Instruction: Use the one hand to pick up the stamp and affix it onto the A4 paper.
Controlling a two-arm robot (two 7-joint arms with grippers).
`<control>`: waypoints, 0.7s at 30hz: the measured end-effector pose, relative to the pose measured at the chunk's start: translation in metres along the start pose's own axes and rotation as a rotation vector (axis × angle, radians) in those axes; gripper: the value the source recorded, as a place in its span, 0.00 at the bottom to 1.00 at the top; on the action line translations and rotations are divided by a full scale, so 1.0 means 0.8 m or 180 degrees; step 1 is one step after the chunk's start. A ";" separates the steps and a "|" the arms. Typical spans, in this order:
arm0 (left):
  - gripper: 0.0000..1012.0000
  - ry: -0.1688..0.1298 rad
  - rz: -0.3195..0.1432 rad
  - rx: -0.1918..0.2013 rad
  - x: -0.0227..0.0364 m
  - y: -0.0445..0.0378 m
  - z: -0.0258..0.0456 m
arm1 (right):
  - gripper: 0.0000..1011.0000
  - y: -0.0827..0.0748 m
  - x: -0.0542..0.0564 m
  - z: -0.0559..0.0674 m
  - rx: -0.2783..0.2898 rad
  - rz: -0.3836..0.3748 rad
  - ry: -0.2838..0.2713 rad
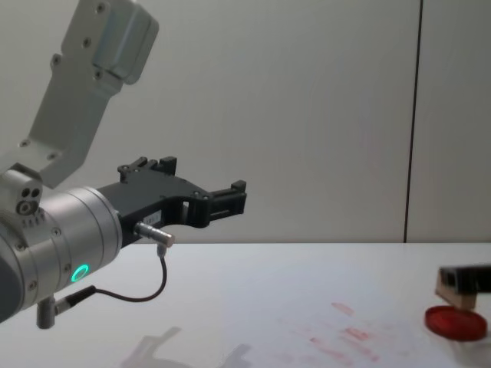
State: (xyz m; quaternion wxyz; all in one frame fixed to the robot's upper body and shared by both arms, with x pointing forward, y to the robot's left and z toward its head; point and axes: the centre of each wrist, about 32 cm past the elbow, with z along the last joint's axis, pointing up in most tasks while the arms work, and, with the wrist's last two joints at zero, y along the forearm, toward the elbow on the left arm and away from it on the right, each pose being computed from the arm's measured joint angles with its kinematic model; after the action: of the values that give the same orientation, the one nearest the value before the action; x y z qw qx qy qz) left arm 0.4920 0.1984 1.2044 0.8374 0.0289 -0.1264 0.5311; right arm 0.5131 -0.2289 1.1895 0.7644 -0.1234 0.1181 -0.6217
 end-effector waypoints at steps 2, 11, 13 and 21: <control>0.98 0.0000 0.0000 0.0000 0.0000 0.000 0.0000 | 0.21 -0.003 -0.002 0.007 0.0088 0.0015 -0.0042; 0.98 0.0000 0.0000 0.0000 0.0000 0.000 0.0000 | 0.21 -0.012 -0.012 0.034 0.0391 0.0119 -0.0197; 0.98 0.0000 0.0000 0.0000 0.0000 0.000 0.0000 | 0.21 -0.013 -0.014 0.039 0.0439 0.0160 -0.0231; 0.98 0.0000 0.0000 0.0000 0.0000 0.000 0.0000 | 0.21 -0.003 -0.025 0.043 0.0452 0.0326 -0.0290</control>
State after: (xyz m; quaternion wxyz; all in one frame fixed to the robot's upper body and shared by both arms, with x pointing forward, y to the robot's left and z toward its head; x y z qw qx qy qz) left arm 0.4920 0.1984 1.2044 0.8374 0.0289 -0.1264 0.5310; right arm 0.5183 -0.2085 1.2237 0.8065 -0.0908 0.0449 -0.5824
